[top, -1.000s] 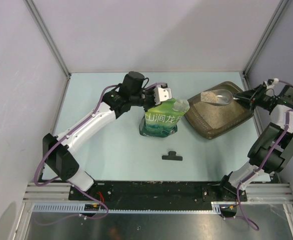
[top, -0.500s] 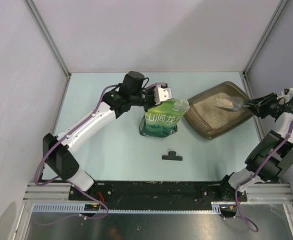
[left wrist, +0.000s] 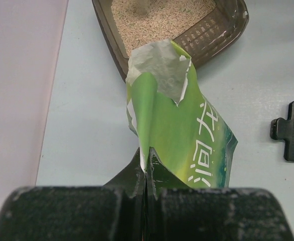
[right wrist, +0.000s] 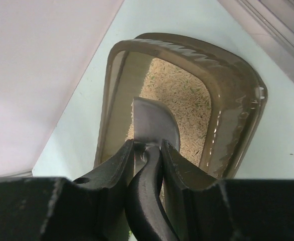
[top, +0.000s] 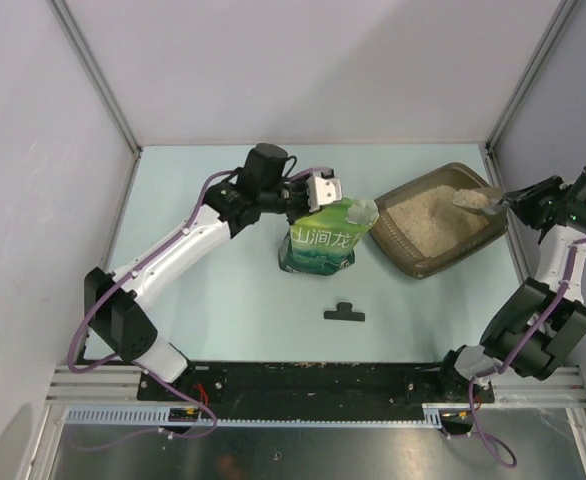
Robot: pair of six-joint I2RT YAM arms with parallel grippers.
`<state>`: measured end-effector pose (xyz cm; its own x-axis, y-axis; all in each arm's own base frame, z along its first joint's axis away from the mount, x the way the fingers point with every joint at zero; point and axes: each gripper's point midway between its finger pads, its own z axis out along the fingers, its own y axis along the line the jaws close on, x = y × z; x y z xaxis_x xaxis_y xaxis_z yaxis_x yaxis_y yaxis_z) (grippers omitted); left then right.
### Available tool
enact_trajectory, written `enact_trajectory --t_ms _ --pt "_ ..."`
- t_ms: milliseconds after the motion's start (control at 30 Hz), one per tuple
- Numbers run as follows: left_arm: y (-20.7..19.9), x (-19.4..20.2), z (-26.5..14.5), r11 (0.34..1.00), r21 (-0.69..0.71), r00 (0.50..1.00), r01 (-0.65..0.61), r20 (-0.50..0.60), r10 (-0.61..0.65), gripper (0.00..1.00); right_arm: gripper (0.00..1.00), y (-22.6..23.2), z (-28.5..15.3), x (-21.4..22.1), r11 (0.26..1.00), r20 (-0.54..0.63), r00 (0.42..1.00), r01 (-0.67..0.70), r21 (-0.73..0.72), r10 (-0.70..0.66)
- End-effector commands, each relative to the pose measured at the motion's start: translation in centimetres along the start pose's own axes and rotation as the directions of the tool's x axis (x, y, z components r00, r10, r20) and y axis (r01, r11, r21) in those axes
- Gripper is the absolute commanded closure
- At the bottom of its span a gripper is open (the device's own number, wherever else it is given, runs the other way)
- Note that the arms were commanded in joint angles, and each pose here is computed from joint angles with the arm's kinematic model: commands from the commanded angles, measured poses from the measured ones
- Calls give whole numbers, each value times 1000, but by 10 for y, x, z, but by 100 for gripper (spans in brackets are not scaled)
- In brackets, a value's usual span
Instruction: Fill the litter box with clean litter
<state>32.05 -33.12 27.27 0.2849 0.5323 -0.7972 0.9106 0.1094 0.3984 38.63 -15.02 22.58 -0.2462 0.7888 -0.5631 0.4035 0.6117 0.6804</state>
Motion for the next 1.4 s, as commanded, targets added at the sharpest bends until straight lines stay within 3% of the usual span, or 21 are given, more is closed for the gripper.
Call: enact_trajectory --t_ms 0,200,567,767,867,967,1100,1233,1367 --pt "7 -30 -19 997 -36 993 -69 91 72 100 100 11 -6 -18 1000 63 998 0 -29 2" --pt "1 -28 -20 998 -23 994 -58 96 60 100 100 33 -36 32 995 -88 992 80 -58 -85" --pt "-6 -29 -24 998 -11 993 -55 105 56 100 100 42 6 21 993 -23 994 102 -62 -103" --pt "-5 -27 -25 998 -19 993 -57 100 58 100 100 48 -24 61 974 -151 963 212 -81 -222" --pt "-6 -27 -24 999 -12 994 -49 100 50 100 100 25 -38 65 951 -167 940 307 30 -298" --pt "-6 -29 -24 999 -7 993 -50 108 50 100 100 5 -51 50 892 -141 900 431 138 -413" --pt "-9 -29 -23 999 4 992 -49 114 48 100 100 16 -52 29 796 -108 807 590 136 -580" --pt "-9 -26 -21 999 7 993 -52 108 51 100 100 82 -59 8 697 39 696 716 42 -717" --pt "-9 -26 -20 999 10 993 -43 109 42 100 100 155 -78 22 617 164 635 772 -151 -754"
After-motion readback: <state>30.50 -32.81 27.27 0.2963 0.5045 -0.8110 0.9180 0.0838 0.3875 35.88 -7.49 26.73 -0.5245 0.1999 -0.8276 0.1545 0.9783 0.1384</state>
